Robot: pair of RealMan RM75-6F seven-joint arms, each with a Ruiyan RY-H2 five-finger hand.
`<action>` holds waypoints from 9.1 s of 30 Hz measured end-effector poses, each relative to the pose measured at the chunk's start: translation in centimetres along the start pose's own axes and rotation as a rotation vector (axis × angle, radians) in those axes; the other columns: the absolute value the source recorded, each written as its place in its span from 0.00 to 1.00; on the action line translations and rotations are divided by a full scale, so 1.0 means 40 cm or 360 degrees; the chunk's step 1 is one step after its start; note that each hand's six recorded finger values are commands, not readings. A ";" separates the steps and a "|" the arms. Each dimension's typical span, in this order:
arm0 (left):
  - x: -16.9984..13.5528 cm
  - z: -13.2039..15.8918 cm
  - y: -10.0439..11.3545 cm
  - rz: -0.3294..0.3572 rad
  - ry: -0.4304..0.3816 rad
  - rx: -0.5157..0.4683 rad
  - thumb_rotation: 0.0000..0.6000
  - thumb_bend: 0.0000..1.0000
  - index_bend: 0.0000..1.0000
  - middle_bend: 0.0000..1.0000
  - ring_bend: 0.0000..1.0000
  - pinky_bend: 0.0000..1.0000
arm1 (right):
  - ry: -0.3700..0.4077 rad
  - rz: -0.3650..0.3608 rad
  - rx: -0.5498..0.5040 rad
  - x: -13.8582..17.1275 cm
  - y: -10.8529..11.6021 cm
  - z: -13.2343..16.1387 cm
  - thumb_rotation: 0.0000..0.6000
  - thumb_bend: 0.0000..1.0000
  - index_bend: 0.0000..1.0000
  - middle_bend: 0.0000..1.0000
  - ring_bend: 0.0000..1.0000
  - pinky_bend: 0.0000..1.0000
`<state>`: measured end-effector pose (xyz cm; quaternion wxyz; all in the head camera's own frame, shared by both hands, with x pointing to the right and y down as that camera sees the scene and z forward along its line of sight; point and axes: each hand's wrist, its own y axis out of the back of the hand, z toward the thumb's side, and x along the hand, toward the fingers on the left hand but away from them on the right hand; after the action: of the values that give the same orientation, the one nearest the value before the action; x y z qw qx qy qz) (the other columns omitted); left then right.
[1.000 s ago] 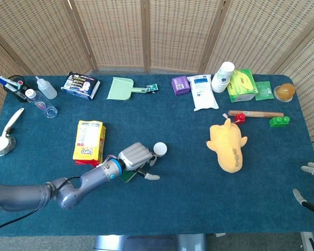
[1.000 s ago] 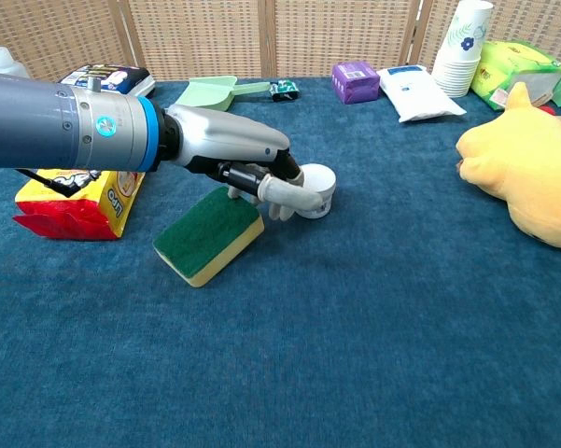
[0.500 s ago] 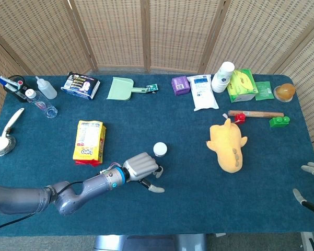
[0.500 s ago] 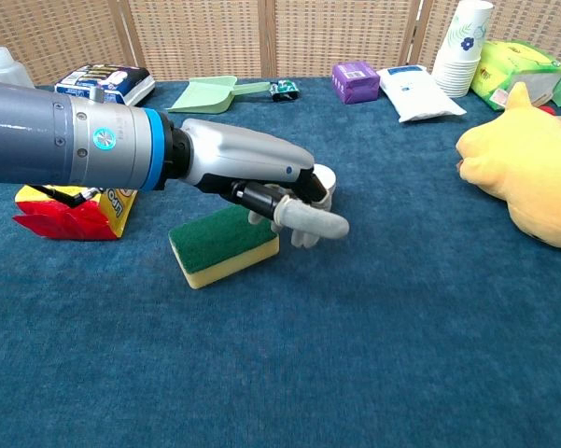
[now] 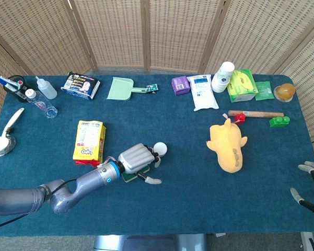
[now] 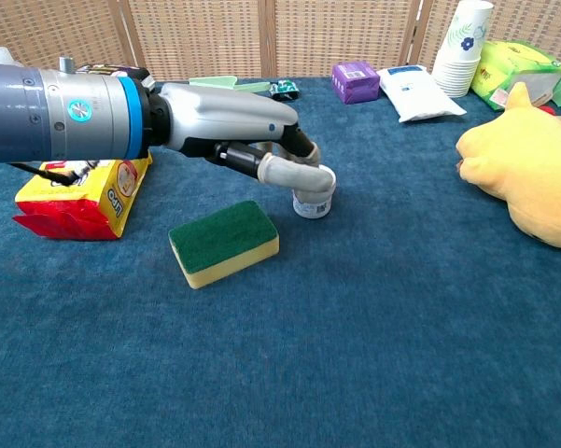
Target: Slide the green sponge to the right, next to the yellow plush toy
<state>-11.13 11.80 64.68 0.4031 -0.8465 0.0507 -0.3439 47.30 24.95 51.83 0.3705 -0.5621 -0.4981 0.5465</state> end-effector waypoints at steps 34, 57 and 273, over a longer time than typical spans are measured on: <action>0.007 -0.092 -0.074 -0.0142 0.0190 -0.0051 0.01 0.11 0.39 0.37 0.37 0.41 | 0.0002 0.0003 0.0001 0.006 -0.001 0.002 1.00 0.25 0.30 0.28 0.13 0.22; -0.036 0.001 -0.092 -0.0222 -0.0008 -0.0115 0.01 0.11 0.40 0.40 0.41 0.45 | 0.0002 -0.0001 -0.0016 0.007 0.002 0.005 1.00 0.25 0.30 0.29 0.13 0.23; -0.002 0.017 -0.016 0.0714 -0.0262 0.0563 0.82 0.11 0.00 0.00 0.00 0.00 | 0.0066 0.0002 -0.0071 0.009 0.008 0.044 1.00 0.25 0.27 0.29 0.15 0.24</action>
<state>-10.88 12.72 64.81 0.6131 -0.7559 0.1430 -0.1799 45.58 24.99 51.23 0.3678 -0.5819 -0.5020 0.5236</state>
